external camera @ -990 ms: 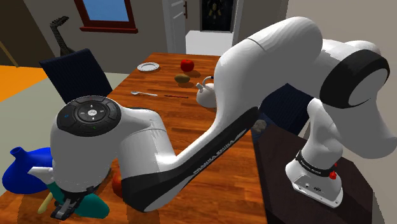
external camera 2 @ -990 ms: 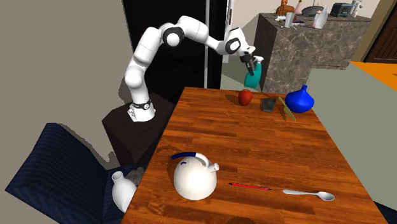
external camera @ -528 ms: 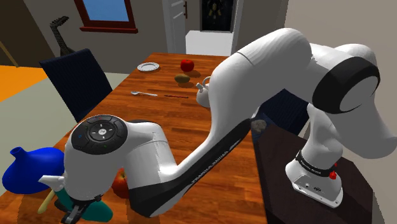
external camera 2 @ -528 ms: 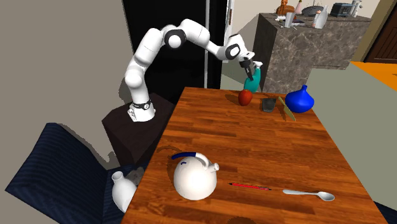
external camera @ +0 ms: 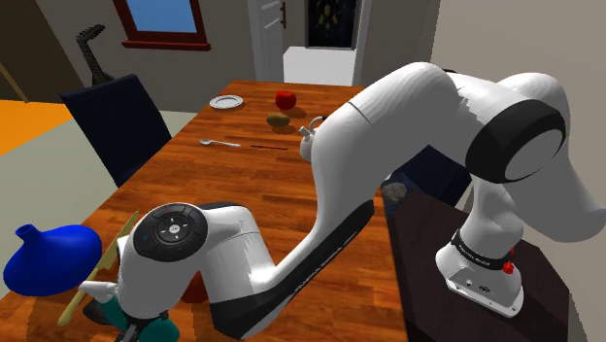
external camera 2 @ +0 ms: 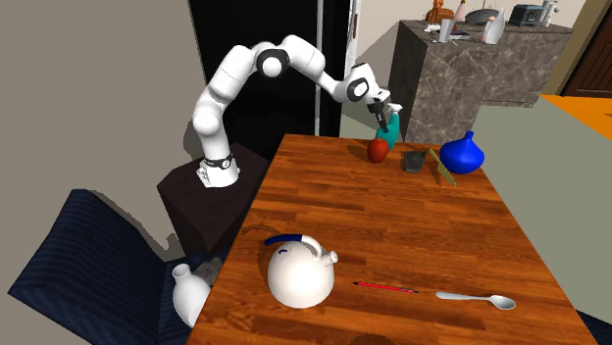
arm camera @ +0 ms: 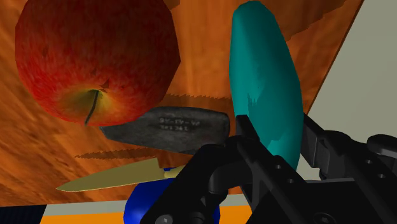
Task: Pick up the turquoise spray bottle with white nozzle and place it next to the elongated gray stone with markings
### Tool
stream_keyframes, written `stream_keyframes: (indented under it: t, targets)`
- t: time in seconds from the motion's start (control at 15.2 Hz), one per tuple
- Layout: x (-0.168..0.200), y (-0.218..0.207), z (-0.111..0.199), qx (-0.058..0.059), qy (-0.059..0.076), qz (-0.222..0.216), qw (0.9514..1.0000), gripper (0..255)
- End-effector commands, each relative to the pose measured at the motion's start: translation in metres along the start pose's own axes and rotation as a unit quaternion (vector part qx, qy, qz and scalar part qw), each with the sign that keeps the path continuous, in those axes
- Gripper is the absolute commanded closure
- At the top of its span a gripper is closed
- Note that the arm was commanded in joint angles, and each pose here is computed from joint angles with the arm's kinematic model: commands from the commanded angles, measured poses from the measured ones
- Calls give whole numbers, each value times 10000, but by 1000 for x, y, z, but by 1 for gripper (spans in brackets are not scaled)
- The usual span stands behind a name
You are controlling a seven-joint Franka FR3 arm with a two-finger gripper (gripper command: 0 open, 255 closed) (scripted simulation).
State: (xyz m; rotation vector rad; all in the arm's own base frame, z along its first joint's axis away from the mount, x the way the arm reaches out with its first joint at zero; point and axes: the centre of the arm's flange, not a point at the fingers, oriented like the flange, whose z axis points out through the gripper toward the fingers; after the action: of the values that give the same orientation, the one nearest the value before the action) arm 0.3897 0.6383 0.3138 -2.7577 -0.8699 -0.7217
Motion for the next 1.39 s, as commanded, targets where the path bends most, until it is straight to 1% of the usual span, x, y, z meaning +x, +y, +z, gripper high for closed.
stream_keyframes:
  t: [0.0, 0.4, 0.46, 0.79, 1.06, 1.32]
  targets:
    - [0, -1, 3, 2, 5, 0, 10000, 255]
    - [0, -1, 3, 2, 5, 0, 10000, 255]
    - [0, -1, 3, 2, 5, 0, 10000, 0]
    - [0, -1, 3, 2, 5, 0, 10000, 0]
    - [0, -1, -47, 2, 5, 0, 10000, 0]
    - [0, -1, -47, 2, 5, 0, 10000, 0]
